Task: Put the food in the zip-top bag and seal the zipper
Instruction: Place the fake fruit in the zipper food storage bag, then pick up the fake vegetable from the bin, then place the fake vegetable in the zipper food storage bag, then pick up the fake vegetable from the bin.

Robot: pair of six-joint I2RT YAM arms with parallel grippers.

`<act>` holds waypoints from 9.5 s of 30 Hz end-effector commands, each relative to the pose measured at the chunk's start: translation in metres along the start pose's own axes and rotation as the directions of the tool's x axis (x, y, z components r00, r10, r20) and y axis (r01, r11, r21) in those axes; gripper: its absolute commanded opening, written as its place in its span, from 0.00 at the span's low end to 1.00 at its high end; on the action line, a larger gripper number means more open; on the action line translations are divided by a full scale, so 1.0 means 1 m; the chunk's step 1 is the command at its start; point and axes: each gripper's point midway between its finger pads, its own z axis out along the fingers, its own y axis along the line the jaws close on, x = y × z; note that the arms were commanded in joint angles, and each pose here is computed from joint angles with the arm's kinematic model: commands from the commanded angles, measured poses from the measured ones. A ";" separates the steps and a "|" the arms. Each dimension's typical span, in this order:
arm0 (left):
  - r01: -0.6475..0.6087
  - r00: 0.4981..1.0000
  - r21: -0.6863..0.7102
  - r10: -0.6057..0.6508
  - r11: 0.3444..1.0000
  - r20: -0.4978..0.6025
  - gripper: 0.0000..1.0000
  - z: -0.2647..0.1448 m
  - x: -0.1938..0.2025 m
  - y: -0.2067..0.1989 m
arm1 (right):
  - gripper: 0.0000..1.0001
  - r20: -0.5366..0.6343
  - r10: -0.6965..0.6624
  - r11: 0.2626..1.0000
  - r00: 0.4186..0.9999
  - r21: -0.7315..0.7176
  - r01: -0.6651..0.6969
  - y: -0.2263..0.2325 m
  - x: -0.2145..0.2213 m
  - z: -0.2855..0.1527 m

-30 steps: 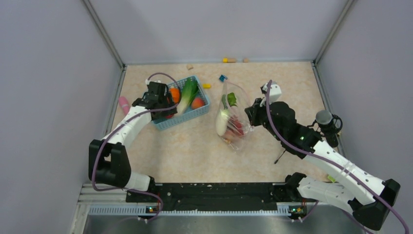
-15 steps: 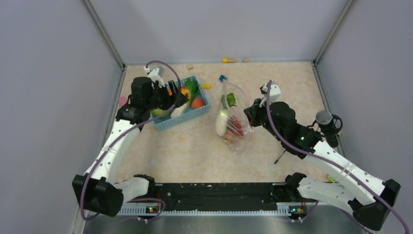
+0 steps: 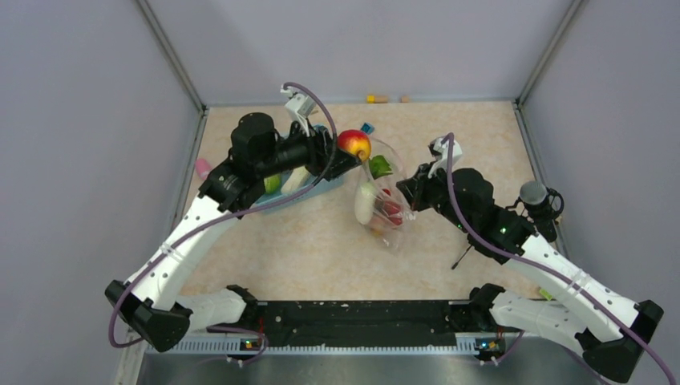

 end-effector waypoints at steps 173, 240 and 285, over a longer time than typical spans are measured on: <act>-0.073 0.970 -0.089 0.092 0.993 0.226 0.00 -0.003 -0.080 0.018 | 0.00 0.055 -0.016 0.998 0.998 -0.065 0.020 0.010 -0.017 -0.011; -0.195 0.980 -0.316 0.198 0.929 -0.021 0.99 0.001 0.025 0.034 | 0.00 0.055 -0.013 0.997 0.998 -0.077 0.018 0.012 -0.017 -0.011; -0.258 0.942 -0.511 0.096 0.820 -0.321 0.98 0.038 0.033 0.332 | 0.00 0.042 -0.026 0.999 0.999 -0.029 0.028 0.002 -0.012 -0.008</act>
